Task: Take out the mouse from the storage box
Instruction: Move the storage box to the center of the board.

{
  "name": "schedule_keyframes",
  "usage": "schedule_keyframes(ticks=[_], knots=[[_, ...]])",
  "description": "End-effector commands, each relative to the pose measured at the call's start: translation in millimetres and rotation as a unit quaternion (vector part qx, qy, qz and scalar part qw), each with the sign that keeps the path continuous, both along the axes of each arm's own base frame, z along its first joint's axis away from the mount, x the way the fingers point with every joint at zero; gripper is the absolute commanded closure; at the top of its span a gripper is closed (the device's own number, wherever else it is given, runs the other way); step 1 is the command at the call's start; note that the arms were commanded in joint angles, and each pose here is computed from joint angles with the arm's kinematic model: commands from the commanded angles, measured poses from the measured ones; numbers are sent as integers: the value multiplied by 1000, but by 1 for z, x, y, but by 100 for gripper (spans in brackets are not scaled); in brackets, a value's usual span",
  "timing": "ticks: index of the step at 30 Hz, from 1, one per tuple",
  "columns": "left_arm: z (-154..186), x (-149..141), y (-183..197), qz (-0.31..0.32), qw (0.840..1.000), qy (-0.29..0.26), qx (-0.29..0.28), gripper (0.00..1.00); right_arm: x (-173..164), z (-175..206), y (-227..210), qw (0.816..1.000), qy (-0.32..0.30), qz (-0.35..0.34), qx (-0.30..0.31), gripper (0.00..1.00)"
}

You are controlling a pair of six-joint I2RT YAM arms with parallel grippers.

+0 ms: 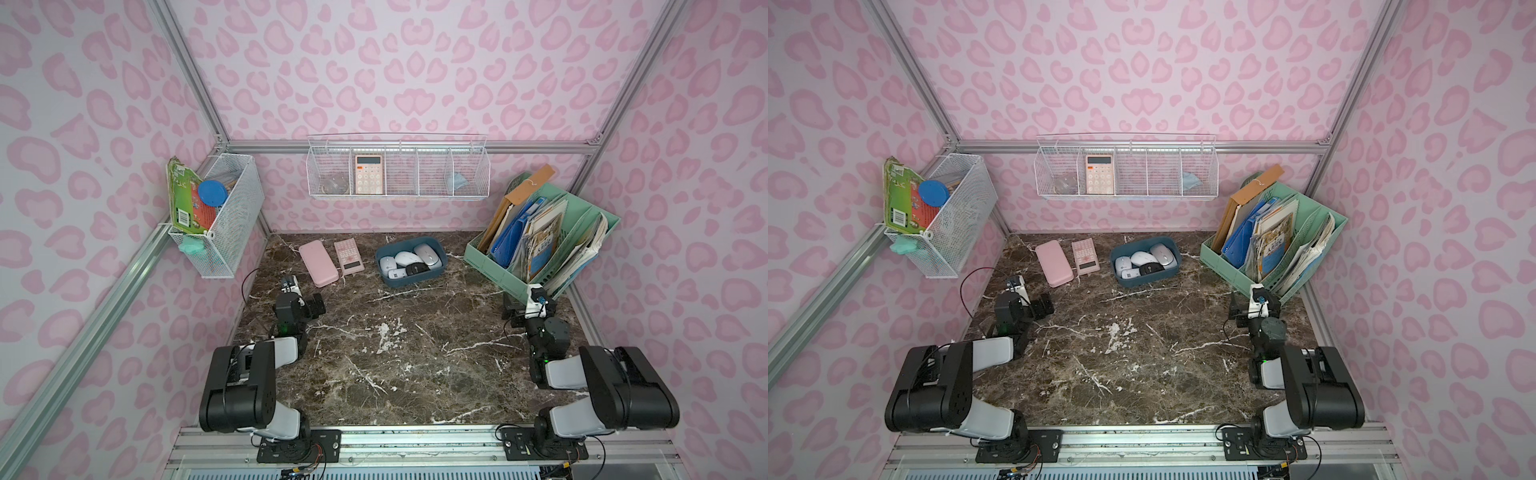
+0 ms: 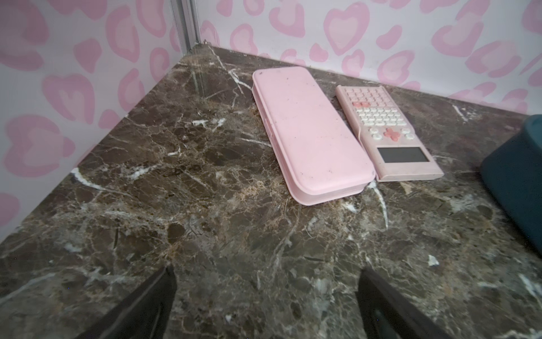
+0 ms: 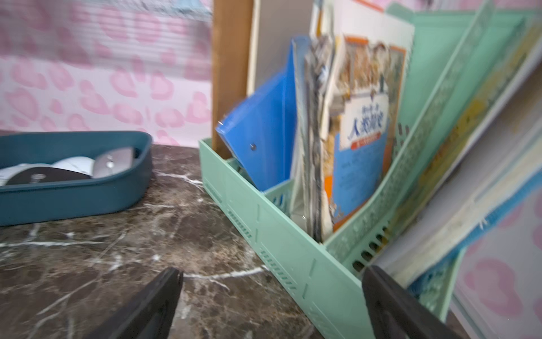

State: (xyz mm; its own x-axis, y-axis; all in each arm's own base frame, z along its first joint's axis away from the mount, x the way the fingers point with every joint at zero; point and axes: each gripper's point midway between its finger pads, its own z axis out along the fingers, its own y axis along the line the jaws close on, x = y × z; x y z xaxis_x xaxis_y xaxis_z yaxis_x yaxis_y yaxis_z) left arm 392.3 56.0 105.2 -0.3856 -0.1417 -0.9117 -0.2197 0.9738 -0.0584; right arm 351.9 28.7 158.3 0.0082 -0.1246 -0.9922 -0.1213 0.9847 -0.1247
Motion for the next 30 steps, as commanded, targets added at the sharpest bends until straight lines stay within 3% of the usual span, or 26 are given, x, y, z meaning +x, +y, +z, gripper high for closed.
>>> schedule_keyframes(ticks=[1, 3, 4, 6, 7, 9, 10, 13, 16, 19, 25, 30], knots=[[37, -5, -9, -9, 1000, -12, 26, 1, -14, 17, 37, 995, -18, 76, -63, 0], [63, -16, -9, 11, 1000, -8, 2, 0, -21, 34, 50, 994, -30, 84, -68, 0], [75, -23, 2, 59, 998, -12, -25, 0, -21, 45, 50, 996, -34, 77, -42, 0], [93, -51, 26, 197, 972, -11, -126, 0, -15, 69, 33, 996, -26, 28, 78, 0], [99, -56, 25, 208, 965, -7, -158, 1, -10, 72, 23, 991, -3, -6, 136, 0], [112, -59, 7, 180, 959, 4, -218, 0, -5, 62, 0, 962, 75, -86, 246, 0], [113, -63, 2, 181, 953, 18, -241, 0, -5, 59, -4, 953, 100, -97, 269, 0], [101, -85, -8, 207, 932, 89, -284, 1, -8, 67, 0, 942, 104, -14, 317, 0], [90, -91, -36, 137, 929, 143, -311, 1, -8, 67, 10, 943, 108, 9, 315, 0], [75, -99, -63, 75, 924, 173, -334, 1, 5, 59, 41, 954, 159, -11, 255, 0], [60, -115, -96, 11, 943, 172, -285, 1, 32, 34, 134, 946, 245, 28, 212, 0], [30, -127, -110, -7, 957, 190, -218, 1, 69, -3, 183, 925, 310, 11, 221, 5]])
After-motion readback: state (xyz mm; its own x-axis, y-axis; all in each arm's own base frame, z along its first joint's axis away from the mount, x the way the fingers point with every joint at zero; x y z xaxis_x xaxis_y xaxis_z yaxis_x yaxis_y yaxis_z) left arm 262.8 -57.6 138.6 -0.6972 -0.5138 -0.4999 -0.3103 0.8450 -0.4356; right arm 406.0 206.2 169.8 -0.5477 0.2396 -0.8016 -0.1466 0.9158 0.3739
